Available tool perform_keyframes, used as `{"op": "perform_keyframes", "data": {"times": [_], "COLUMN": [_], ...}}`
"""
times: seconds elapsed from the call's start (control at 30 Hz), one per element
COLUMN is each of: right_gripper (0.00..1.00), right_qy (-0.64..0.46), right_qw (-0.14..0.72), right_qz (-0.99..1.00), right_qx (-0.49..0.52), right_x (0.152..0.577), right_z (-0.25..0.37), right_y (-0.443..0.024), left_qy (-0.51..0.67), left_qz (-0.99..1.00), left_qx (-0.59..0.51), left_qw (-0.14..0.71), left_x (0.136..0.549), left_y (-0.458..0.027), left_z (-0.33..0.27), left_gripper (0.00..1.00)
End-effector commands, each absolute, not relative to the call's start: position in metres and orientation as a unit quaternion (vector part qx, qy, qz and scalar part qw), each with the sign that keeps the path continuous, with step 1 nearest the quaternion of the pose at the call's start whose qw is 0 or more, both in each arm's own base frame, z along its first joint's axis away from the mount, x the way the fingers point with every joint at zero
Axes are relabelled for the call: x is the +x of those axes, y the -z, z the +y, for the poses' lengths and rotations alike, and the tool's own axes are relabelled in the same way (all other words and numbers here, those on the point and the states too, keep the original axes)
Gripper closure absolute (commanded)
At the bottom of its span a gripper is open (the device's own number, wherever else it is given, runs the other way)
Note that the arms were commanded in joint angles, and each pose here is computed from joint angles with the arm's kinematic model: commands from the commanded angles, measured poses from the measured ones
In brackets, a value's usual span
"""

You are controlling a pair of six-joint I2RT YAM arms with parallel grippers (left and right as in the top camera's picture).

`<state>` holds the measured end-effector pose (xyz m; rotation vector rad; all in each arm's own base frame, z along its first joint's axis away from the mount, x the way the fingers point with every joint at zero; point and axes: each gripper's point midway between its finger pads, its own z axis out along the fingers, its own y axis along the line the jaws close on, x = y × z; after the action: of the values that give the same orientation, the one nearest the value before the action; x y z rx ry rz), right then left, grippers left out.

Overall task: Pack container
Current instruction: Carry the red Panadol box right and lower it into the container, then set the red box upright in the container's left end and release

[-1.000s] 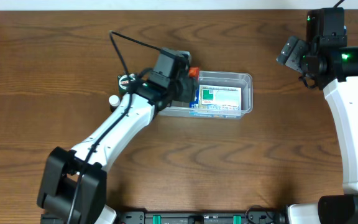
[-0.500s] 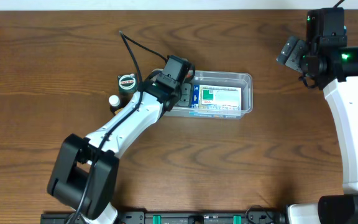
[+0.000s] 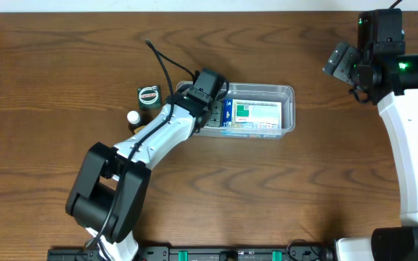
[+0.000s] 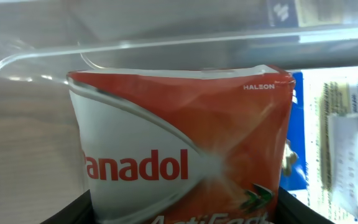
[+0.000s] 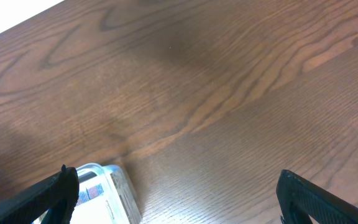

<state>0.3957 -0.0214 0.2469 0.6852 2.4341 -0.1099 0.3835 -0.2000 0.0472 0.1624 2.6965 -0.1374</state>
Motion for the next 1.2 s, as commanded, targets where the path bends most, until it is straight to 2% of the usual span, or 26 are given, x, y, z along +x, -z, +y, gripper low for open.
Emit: {"op": "perform_keyframes", "data": {"times": [0.0,0.87,1.17], "right_gripper": [0.01,0.01,0.01], "right_qy": [0.05,0.05,0.05], "right_qw": [0.305,0.305,0.305], "right_qz": [0.916,0.916,0.916], "right_qx": [0.256,0.256,0.256], "right_x": [0.395,0.395,0.395], "right_z": [-0.026,-0.026,-0.026], "right_y": [-0.25,-0.25,-0.25], "left_qy": [0.035,0.045,0.041], "left_qz": [0.975,0.975,0.98], "left_qx": [0.052,0.04,0.048], "left_qw": [0.213,0.213,0.189], "left_x": [0.386,0.386,0.378], "left_y": [-0.041,-0.041,-0.042], "left_z": [-0.197,-0.2,-0.199], "left_gripper": [0.38,0.37,0.37]}}
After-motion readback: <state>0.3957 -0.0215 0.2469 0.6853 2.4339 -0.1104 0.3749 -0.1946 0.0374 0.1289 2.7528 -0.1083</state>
